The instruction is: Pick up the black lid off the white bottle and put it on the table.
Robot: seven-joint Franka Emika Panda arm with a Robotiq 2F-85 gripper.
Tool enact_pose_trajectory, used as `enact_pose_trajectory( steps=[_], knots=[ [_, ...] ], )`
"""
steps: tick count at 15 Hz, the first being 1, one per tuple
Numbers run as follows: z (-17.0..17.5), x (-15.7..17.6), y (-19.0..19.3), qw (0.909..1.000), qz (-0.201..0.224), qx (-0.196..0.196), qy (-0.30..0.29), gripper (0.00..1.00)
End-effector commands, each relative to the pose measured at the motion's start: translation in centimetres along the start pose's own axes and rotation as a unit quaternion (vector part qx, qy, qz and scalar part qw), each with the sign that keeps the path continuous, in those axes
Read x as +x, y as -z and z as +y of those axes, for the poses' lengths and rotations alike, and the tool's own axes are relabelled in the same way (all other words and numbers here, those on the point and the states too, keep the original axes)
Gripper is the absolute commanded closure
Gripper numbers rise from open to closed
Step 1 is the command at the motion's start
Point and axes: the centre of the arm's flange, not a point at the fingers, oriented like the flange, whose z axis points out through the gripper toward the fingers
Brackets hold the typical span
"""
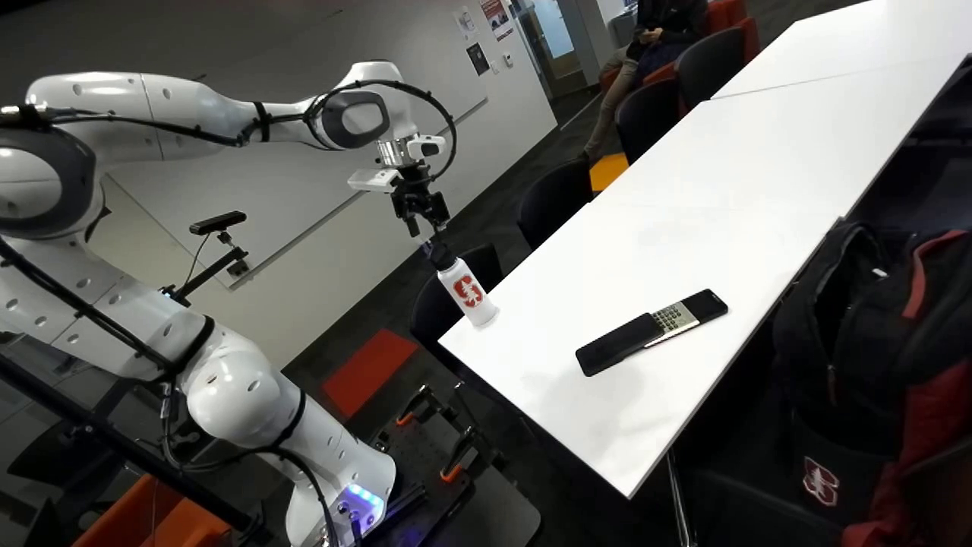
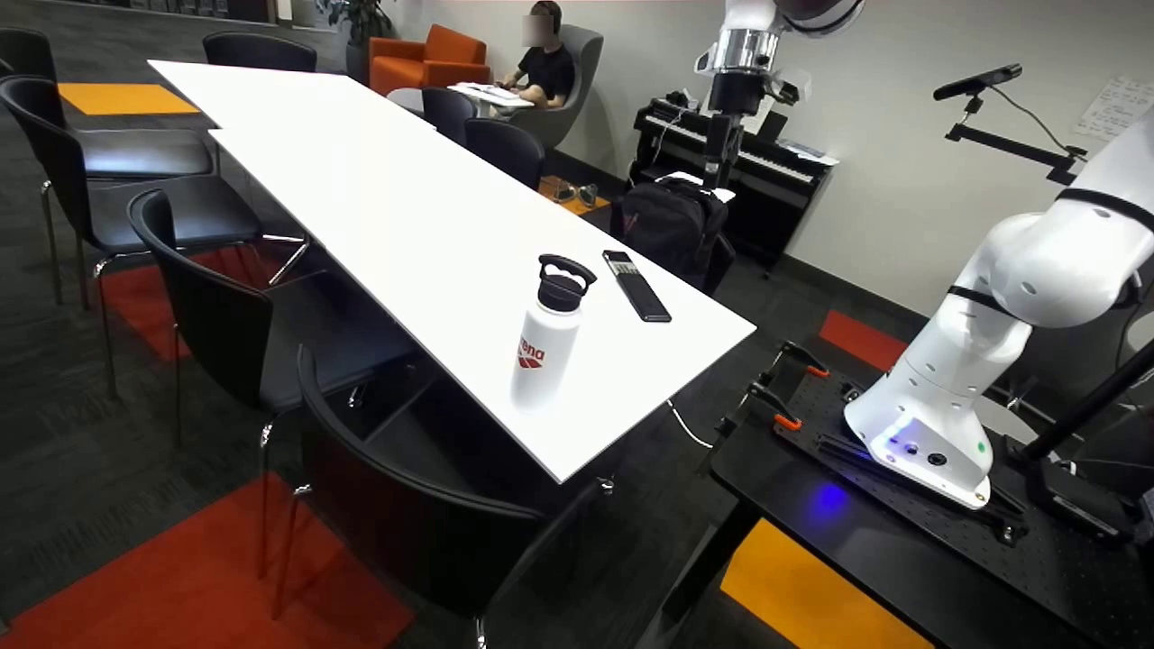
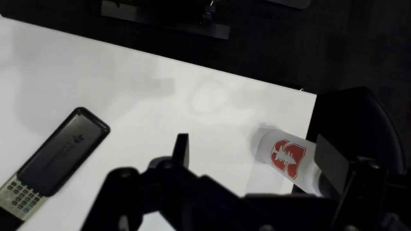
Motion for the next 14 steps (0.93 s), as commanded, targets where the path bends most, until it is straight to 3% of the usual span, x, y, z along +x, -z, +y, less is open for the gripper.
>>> enact_pose_trajectory(
  steps=[1, 5, 6, 8, 12, 14],
  knots=[
    [-6.2, -0.2, -1.1, 0.9952, 0.04, -0.05, 0.074, 0.0],
    [-12.7, -0.3, -2.7, 0.9792, 0.09, -0.103, 0.15, 0.0],
    [-11.4, 0.8, -1.9, 0.985, 0.067, -0.083, 0.136, 0.0],
    [-13.2, 0.5, -2.6, 0.9806, 0.075, -0.094, 0.155, 0.0],
    [-12.9, 0.5, -2.5, 0.9806, 0.077, -0.095, 0.153, 0.0],
    [-14.3, 2.1, -2.8, 0.9808, 0.084, -0.089, 0.151, 0.0]
  ],
)
